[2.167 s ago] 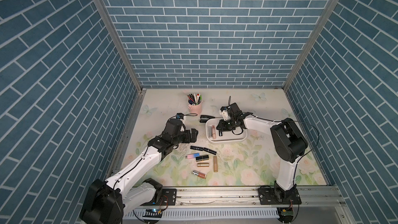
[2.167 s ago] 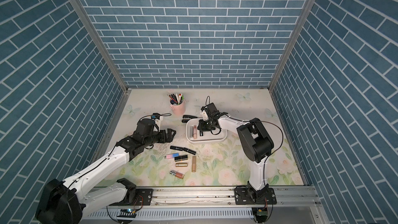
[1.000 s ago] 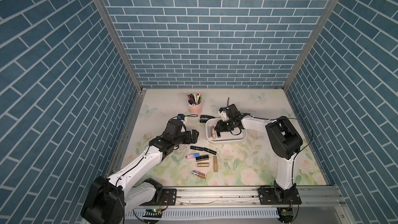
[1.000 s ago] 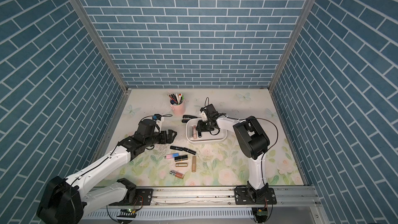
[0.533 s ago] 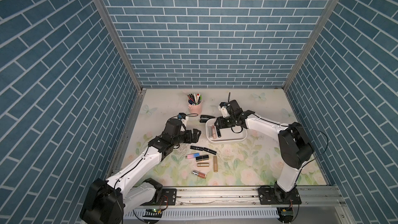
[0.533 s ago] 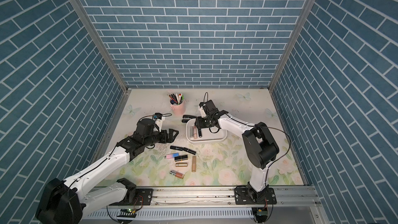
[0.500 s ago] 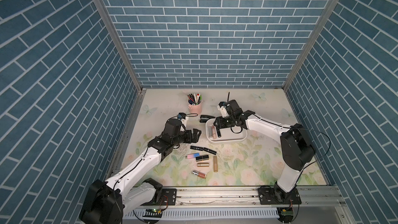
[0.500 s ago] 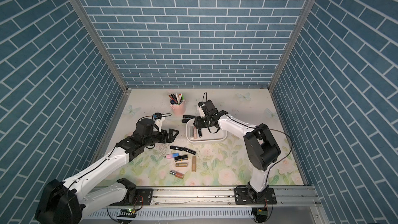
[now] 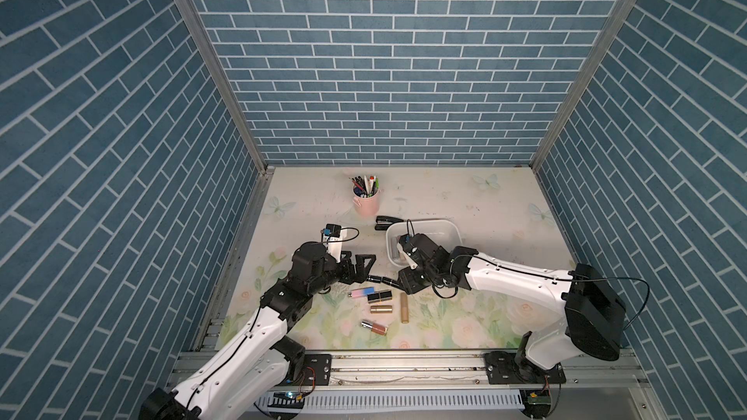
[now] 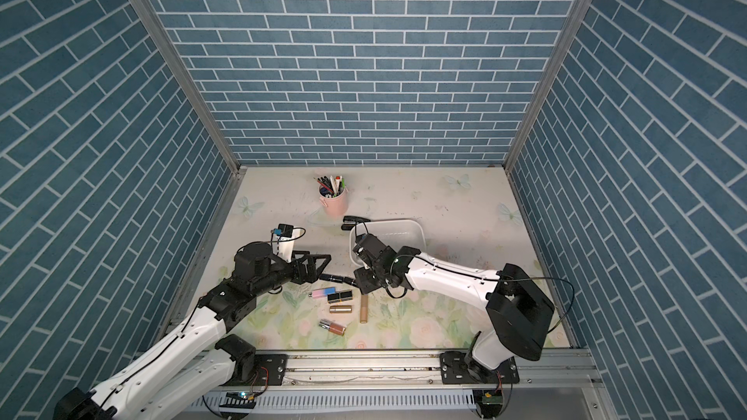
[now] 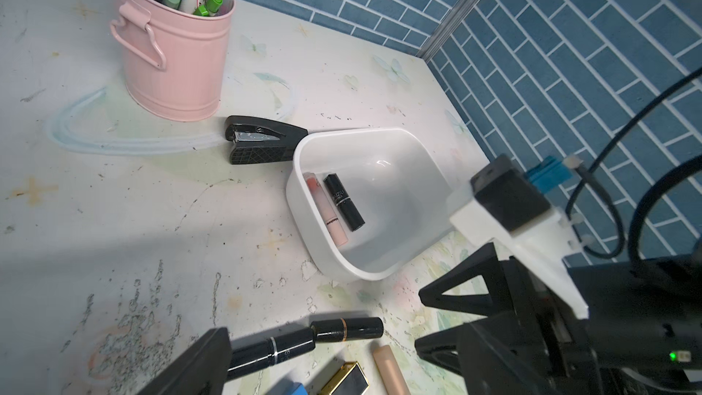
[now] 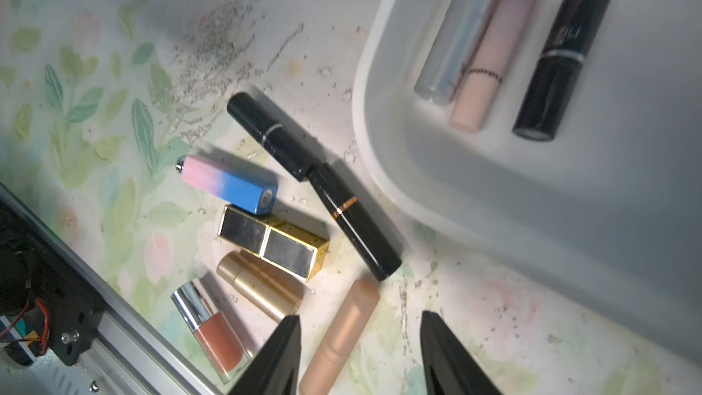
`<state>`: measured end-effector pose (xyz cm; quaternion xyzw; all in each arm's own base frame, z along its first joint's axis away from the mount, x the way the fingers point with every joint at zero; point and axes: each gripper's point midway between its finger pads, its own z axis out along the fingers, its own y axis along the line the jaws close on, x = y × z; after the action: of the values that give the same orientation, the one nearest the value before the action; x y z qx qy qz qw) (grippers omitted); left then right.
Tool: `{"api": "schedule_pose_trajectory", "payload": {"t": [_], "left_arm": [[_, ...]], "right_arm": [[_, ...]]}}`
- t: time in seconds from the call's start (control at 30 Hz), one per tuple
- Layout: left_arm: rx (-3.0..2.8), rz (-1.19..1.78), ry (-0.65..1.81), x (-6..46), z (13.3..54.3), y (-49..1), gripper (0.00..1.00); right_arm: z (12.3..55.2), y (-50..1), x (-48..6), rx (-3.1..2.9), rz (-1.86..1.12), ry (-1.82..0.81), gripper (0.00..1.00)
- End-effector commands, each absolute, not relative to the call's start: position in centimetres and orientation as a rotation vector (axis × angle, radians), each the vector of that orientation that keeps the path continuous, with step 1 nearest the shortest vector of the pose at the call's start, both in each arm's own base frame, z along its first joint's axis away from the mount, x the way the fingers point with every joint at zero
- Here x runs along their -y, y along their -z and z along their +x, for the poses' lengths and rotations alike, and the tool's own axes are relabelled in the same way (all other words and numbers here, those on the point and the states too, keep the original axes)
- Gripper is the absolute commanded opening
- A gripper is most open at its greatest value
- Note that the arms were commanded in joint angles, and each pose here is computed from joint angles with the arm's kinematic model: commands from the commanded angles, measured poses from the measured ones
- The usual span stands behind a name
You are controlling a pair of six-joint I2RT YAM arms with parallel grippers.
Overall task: Put the lipstick into the storage box
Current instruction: Pick up the lipstick at the center of the board.
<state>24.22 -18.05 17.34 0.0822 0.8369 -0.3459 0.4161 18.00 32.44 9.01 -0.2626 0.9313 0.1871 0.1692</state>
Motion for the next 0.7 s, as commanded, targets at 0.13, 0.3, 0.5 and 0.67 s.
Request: {"api": "schedule_pose_trajectory", "payload": {"t": [0.13, 0.3, 0.5, 0.67], "left_arm": [[-2.033, 0.178, 0.904, 17.7, 23.6, -18.8, 1.00], [-2.036, 0.178, 0.910, 17.8, 23.5, -18.8, 1.00], [-2.026, 0.174, 0.909, 17.6, 23.4, -19.1, 1.00], [-2.029, 0.172, 0.905, 17.6, 23.4, -19.1, 1.00]], "right_arm": [[15.7, -6.5, -32.0, -2.714, -0.695, -0.442, 0.55], [14.9, -5.7, -32.3, -2.729, -0.702, -0.419, 0.55], [14.6, -4.8, -32.0, -2.741, -0.700, -0.376, 0.55], [14.2, -3.9, -32.4, -2.751, -0.724, -0.358, 0.54]]}}
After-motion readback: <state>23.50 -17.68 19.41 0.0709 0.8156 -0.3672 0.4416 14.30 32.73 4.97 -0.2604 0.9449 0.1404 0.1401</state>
